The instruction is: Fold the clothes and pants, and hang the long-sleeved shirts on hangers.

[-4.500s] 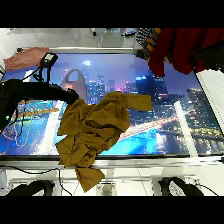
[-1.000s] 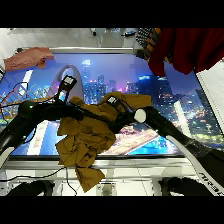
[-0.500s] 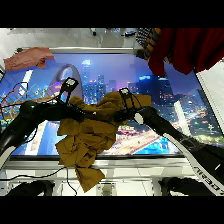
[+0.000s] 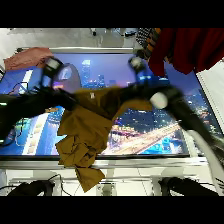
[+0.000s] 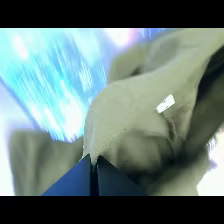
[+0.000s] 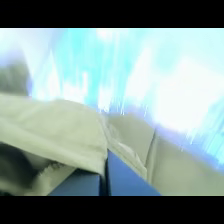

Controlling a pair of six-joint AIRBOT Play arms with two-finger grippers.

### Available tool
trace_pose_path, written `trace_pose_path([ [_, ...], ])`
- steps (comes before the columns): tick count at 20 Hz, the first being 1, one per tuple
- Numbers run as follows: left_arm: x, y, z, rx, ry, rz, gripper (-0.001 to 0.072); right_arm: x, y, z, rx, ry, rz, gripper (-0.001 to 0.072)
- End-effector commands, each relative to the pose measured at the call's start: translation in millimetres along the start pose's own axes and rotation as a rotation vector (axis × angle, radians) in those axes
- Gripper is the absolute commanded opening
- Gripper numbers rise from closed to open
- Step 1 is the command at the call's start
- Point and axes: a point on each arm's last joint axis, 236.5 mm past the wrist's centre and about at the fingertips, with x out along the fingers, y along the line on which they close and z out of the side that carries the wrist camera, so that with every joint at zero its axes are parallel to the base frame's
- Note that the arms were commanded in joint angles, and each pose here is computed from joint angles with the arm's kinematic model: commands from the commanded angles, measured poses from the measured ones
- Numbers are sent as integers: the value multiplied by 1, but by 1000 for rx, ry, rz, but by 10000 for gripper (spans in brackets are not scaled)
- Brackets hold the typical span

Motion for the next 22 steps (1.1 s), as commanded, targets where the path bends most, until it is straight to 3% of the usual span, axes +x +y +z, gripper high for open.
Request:
trace_pose_path([
  [1,-82,36,82,46,-234,140,31,-132,-17,115,-92,-279,-50,51],
  [7,-190,49,161,204,-475,278,30,-249,36,179,-230,-504,108,51],
  [11,-247,68,184,251,-566,420,31,-287,48,205,-242,-638,140,51],
  [16,-294,67,201,292,-658,473,31,-304,74,206,-249,-678,252,52],
  [18,-278,67,187,280,-575,443,31,-298,78,194,-267,-622,270,52],
  [22,-176,83,102,132,-139,362,30,-227,53,143,-192,-359,211,52],
])
